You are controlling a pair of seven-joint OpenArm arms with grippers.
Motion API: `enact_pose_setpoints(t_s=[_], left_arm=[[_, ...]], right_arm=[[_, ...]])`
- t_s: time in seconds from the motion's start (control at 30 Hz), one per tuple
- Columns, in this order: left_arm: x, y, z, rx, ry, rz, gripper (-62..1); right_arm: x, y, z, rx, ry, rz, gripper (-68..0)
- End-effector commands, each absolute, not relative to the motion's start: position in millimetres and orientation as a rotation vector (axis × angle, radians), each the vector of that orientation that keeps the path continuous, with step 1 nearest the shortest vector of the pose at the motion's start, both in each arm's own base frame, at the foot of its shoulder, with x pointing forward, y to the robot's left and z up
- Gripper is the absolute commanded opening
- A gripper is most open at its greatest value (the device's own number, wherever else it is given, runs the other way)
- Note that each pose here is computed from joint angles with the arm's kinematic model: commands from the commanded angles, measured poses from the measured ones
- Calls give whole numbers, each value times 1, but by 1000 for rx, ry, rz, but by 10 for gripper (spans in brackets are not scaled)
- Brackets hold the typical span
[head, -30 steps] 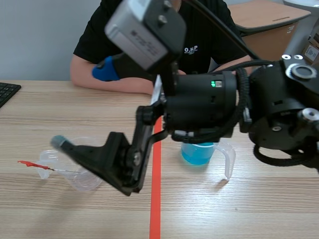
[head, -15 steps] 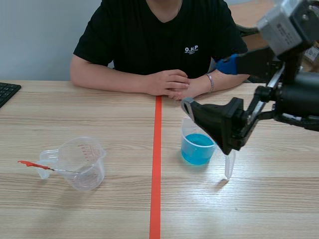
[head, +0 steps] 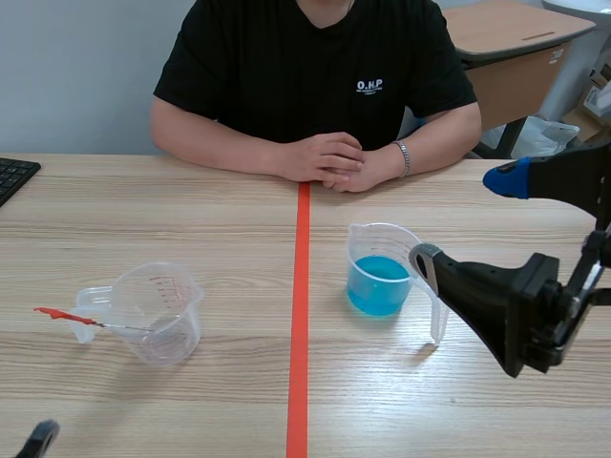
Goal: Do the redox reaction experiment.
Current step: 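Return to the home posture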
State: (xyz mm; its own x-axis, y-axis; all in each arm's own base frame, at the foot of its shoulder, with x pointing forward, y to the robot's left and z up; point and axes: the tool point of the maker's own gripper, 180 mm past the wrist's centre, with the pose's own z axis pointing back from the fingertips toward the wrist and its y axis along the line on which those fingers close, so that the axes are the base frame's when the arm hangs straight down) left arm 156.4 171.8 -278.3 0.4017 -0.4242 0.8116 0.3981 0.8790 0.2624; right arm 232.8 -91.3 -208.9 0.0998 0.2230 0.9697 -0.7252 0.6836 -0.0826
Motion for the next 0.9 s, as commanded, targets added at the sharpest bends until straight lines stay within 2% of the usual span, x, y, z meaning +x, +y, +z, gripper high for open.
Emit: enact_pose_setpoints(t_s=[0.0, 0.2, 0.57, 0.87], left_arm=[[164, 161, -262, 2, -1087, -540, 14], [177, 135, -233, -73, -1136, -631, 14], [219, 118, -201, -141, -1239, -624, 14], [232, 95, -185, -199, -1316, -643, 14]], right_arm=[[232, -87, -196, 493, -1328, 737, 4], [218, -84, -192, 499, -1315, 731, 4], [216, -85, -194, 491, -1308, 725, 4], [216, -85, -195, 488, -1300, 727, 4]])
